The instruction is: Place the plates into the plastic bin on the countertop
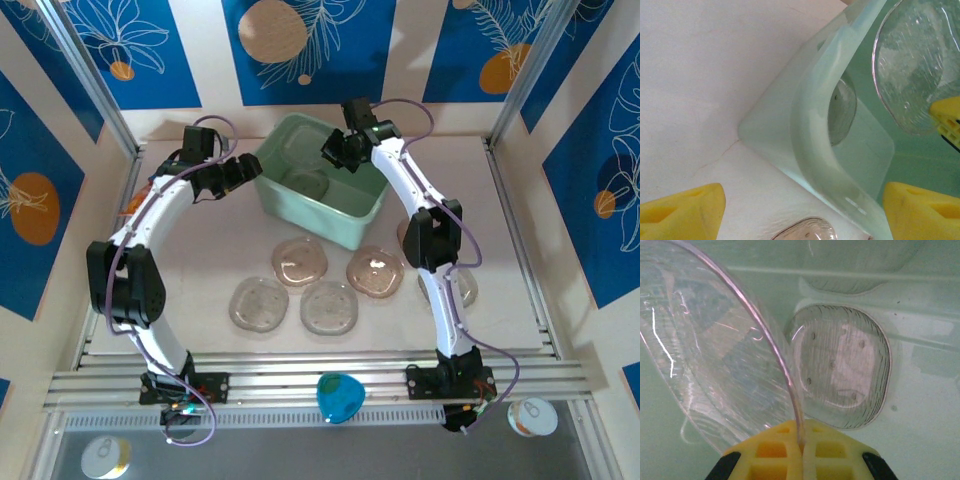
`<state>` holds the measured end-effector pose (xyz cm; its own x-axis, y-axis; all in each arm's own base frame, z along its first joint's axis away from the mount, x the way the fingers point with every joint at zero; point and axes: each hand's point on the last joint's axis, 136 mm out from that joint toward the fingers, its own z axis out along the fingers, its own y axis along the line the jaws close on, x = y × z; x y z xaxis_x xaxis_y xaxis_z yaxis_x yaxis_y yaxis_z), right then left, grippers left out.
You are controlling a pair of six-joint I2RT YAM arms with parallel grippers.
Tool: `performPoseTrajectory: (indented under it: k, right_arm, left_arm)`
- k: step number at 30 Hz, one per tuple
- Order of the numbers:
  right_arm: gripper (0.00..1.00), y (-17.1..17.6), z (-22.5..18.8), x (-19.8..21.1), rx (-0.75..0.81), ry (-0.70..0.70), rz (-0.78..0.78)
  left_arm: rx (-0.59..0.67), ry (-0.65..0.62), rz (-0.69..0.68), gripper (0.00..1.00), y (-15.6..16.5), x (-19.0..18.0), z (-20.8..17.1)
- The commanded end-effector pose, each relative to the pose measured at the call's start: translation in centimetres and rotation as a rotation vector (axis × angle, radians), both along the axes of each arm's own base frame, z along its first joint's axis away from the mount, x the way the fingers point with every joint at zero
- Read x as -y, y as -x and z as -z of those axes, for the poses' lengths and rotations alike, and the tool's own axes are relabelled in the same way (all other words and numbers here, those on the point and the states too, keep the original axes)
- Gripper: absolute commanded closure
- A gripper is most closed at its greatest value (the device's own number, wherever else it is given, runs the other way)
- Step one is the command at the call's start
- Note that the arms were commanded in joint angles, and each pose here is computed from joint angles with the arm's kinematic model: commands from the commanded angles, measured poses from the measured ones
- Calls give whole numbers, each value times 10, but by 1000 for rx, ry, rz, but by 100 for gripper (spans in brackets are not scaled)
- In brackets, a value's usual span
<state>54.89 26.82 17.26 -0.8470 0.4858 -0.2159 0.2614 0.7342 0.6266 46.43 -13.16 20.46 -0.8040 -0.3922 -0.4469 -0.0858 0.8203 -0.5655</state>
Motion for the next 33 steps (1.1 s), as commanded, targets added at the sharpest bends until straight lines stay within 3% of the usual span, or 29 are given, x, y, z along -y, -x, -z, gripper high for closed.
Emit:
performPoseTrajectory:
  k: [1,14,24,33]
  right_arm:
    - [100,6,9,-6,-52,-24,-24]
    - [100,23,33,-21,-112,15,-48]
    - [100,25,6,-20,-51,18,-18]
    - [100,25,44,-19,-145,20,19]
  left_arm:
    - [2,-14,25,19,-2,-1,-4]
    - [-43,-43,43,25,1,2,14]
    - [-62,-38,51,27,3,8,24]
    - [-65,-31,50,27,6,9,26]
